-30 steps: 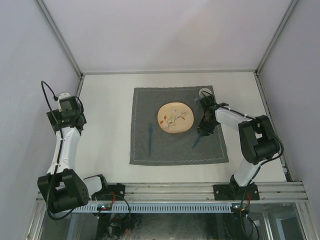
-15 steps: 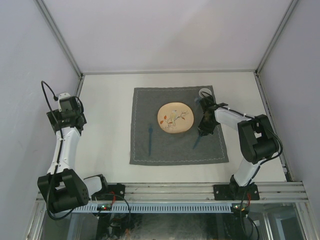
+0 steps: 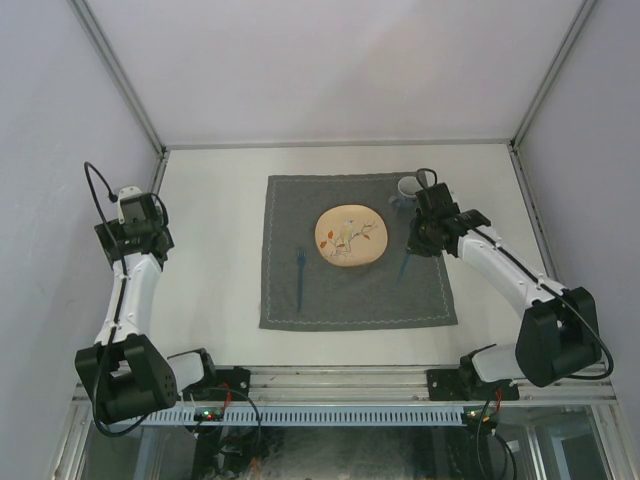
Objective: Set the dinner table for one person
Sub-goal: Adjust the spoon with the napkin.
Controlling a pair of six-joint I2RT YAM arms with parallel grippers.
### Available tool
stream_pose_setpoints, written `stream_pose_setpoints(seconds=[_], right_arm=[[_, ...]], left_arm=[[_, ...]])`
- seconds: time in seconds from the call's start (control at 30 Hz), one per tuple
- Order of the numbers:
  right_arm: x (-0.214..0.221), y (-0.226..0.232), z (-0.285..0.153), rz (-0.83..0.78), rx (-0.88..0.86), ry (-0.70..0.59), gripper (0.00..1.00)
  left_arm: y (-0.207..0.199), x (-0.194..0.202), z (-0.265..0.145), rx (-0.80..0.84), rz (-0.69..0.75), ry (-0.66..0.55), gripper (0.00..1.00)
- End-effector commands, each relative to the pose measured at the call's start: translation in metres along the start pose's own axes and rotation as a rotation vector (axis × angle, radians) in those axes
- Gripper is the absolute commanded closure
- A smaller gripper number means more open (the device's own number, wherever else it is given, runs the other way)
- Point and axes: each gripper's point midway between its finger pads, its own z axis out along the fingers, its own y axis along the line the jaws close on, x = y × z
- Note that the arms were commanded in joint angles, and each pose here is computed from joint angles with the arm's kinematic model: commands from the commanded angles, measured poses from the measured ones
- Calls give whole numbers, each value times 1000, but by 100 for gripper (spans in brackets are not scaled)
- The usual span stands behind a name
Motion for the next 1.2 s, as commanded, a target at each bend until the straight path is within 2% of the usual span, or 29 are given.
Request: stream_pose_setpoints(seconds=[0.0, 0.17, 0.3, 0.6, 1.17], right_arm=[[12, -28, 0, -176, 78, 42, 100], [28, -61, 16, -316, 239, 139, 100], [38, -67, 29, -367, 255, 190, 100], [24, -46, 34, -403, 127, 51, 100], [18, -34, 54, -429, 110, 68, 100]], left_arm=[[5, -8, 0, -14, -22, -29, 1], [4, -6, 0, -12, -27, -25, 2], [5, -4, -1, -13, -28, -22, 2], [9, 0, -3, -23, -28, -33, 2], [4, 3, 1, -10, -33, -20, 2]])
